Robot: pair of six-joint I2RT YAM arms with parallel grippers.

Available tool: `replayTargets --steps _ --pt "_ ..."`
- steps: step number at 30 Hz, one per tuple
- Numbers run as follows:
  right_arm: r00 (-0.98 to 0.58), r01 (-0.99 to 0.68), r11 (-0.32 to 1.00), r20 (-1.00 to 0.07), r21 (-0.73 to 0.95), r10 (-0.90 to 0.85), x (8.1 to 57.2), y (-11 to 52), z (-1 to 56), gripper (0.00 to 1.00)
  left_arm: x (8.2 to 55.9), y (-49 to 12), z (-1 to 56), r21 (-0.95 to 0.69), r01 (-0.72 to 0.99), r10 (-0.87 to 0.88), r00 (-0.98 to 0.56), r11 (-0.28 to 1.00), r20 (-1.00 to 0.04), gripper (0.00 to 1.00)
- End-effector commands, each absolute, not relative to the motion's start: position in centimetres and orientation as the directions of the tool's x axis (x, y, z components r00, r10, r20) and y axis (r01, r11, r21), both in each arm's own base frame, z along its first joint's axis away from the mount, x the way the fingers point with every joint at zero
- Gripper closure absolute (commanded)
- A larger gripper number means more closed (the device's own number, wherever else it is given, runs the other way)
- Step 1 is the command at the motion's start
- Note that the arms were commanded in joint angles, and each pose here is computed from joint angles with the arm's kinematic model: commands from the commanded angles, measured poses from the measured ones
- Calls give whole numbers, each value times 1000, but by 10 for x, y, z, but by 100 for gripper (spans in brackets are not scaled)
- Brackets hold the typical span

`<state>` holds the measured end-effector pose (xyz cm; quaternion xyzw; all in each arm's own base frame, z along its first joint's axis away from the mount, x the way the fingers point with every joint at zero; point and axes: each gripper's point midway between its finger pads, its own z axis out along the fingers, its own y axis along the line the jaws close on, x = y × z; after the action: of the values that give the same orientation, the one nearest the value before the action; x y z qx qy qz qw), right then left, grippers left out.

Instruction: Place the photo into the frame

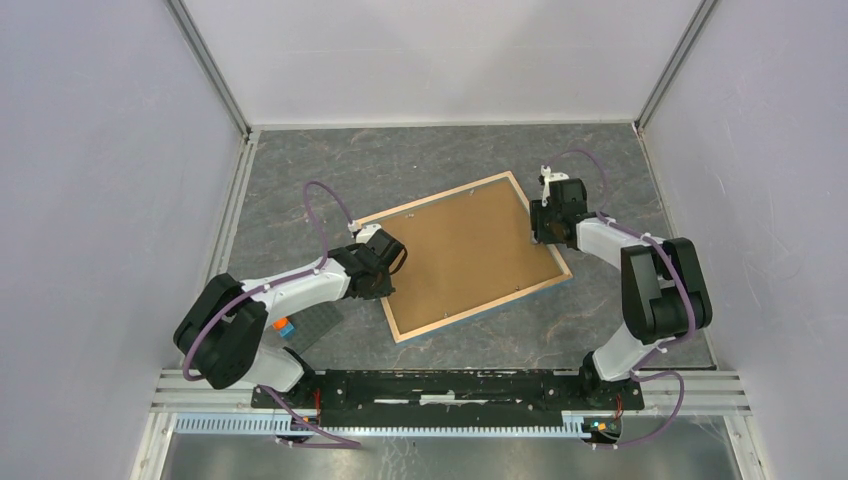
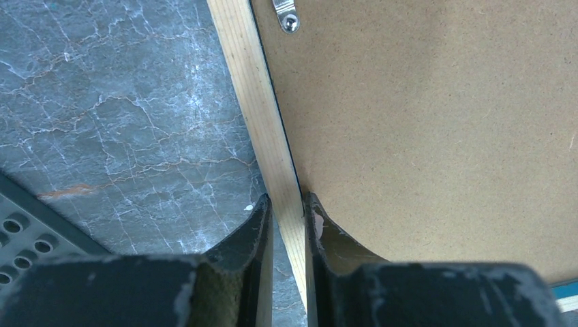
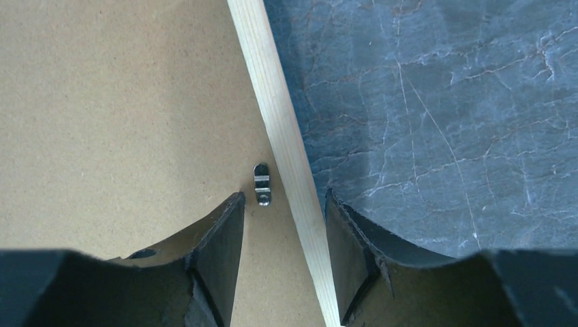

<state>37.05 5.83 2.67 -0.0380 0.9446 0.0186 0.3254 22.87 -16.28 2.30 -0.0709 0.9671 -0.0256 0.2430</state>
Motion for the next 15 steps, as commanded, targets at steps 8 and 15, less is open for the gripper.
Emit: replayTargets --steps 8,15 --pt "-763 -67 997 -643 -29 -70 387 55 29 59 221 -138 10 48 -68 -38 -884 997 -465 92" --pt "-772 -79 996 -629 -40 -86 383 56 22 75 221 -138 10 49 -67 -37 -885 997 -464 92"
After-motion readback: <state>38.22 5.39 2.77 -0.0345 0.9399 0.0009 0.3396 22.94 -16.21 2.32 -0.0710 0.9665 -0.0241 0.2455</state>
